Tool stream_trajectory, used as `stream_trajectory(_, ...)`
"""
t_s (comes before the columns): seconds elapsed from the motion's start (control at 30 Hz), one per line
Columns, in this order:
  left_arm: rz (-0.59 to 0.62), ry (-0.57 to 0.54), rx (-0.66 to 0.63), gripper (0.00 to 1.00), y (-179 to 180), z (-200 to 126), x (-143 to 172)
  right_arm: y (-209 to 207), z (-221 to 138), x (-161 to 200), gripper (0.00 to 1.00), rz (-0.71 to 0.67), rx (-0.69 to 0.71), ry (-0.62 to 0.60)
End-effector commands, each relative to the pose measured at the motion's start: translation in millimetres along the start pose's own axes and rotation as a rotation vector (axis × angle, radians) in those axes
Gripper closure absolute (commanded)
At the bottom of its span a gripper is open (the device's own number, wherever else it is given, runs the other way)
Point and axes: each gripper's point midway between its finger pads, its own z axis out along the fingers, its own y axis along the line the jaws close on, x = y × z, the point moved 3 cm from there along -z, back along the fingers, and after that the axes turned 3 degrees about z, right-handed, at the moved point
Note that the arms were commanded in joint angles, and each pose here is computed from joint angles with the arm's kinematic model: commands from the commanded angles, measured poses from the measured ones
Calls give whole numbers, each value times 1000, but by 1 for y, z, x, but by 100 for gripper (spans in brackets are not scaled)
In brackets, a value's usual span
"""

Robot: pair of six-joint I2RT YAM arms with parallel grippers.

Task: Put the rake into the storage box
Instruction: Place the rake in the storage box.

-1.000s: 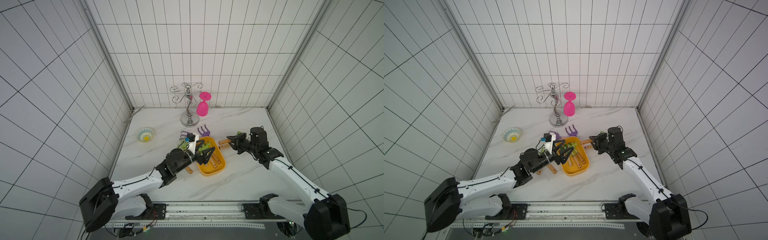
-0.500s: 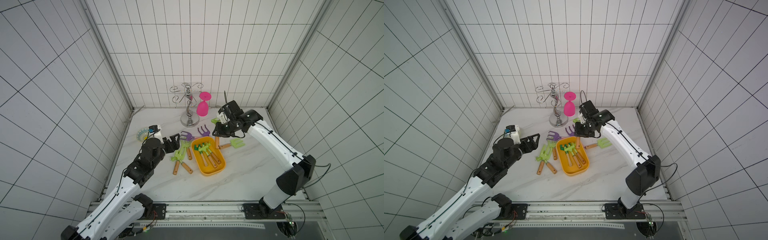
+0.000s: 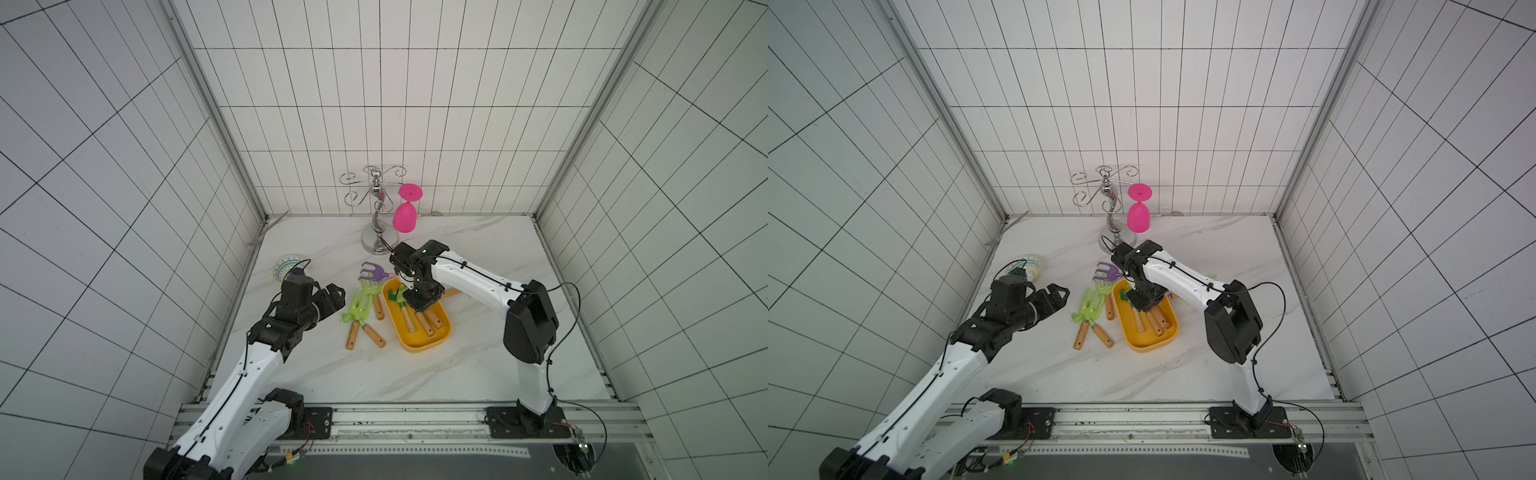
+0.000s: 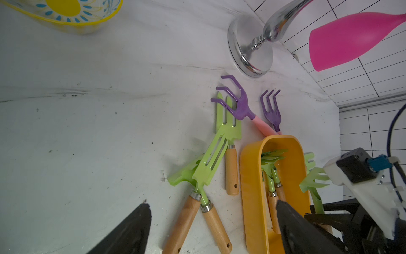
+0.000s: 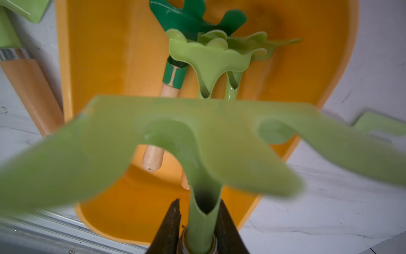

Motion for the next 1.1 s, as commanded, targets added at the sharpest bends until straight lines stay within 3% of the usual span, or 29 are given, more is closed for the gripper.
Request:
stream_trajectory(0.0,4,5,-9,10,4,1,2,-2,-6,-18,91,-14,22,-74)
stream_trajectory(0.77,14,55,-3,10,6,8,11,4,64,-12,87,201,39,-21)
stream_trajectory(0.9,27,70,-6,10,7,11,14,-1,70,-7,79,208,87,-32)
stream_trajectory(1.07,35,121,-24,11,12,14,23,-2,70,-1,57,214,93,-29)
